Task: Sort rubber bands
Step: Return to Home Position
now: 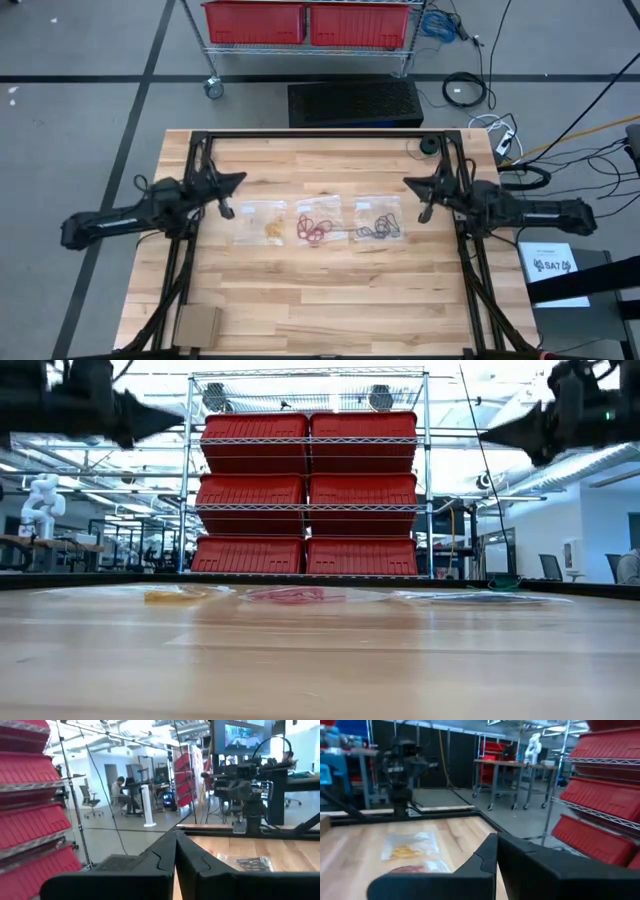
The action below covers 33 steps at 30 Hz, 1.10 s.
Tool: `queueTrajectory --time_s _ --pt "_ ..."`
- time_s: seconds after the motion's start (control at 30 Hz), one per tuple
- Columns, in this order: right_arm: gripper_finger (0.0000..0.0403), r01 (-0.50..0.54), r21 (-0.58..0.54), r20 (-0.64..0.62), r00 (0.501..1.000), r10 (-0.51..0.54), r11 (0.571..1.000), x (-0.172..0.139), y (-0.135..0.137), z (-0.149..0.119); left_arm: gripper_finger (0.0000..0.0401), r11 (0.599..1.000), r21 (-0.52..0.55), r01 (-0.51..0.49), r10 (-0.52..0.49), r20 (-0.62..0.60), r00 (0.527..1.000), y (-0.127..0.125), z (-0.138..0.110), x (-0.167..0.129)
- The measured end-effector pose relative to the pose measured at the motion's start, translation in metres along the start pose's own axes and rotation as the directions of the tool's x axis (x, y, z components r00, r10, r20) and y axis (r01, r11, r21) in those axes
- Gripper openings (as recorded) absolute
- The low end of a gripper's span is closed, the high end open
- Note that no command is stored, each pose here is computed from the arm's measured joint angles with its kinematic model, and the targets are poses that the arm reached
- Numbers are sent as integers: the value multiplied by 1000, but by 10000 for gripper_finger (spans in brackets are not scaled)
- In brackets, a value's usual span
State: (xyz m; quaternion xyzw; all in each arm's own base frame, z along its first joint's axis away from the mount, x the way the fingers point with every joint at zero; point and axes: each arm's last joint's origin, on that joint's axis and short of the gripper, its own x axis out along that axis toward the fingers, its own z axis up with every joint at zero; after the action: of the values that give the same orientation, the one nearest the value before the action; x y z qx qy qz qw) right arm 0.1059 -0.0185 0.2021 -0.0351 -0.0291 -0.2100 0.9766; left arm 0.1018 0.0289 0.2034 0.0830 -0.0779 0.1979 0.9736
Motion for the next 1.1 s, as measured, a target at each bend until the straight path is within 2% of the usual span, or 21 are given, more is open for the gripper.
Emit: queueTrajectory --time_s 0.07,0.13,0.33,0.47,0.6,0.7,0.8,0.97,1.03,1.1 --pt "0 4 20 25 1000 -5 1000 -1 0 -13 11 999 -42 -13 12 -3 1000 -2 -17 -2" --pt "0 -5 46 23 1000 4 999 -2 1 -23 11 998 -67 -14 11 -47 999 -2 -22 -1" --pt "0 -69 8 134 989 67 998 -8 2 -2 11 1000 -26 7 -7 -19 1000 -2 -16 -1" --pt "0 -71 -8 108 992 71 997 -14 2 -6 11 1000 -14 -15 14 -56 998 -1 -19 -7" --pt "0 -3 49 43 999 1 999 -17 1 -13 11 994 14 -111 112 -122 986 3 -25 -15" --pt "0 -28 68 11 1000 27 997 -18 4 -16 11 988 42 -150 154 -129 980 4 -21 -15" --pt "0 -64 73 16 998 63 995 -19 7 -16 11 993 22 -120 122 -149 981 3 -20 -16" --pt "0 -84 80 54 995 79 993 -18 10 -21 11 993 -90 82 -91 -109 990 -6 -29 -15" --pt "0 -77 91 -10 997 78 993 -17 10 -28 11 983 -124 132 -147 -122 982 -8 -31 -15" --pt "0 -64 106 -27 997 67 992 -16 10 -29 11 982 -126 143 -161 -146 976 -9 -33 -15"
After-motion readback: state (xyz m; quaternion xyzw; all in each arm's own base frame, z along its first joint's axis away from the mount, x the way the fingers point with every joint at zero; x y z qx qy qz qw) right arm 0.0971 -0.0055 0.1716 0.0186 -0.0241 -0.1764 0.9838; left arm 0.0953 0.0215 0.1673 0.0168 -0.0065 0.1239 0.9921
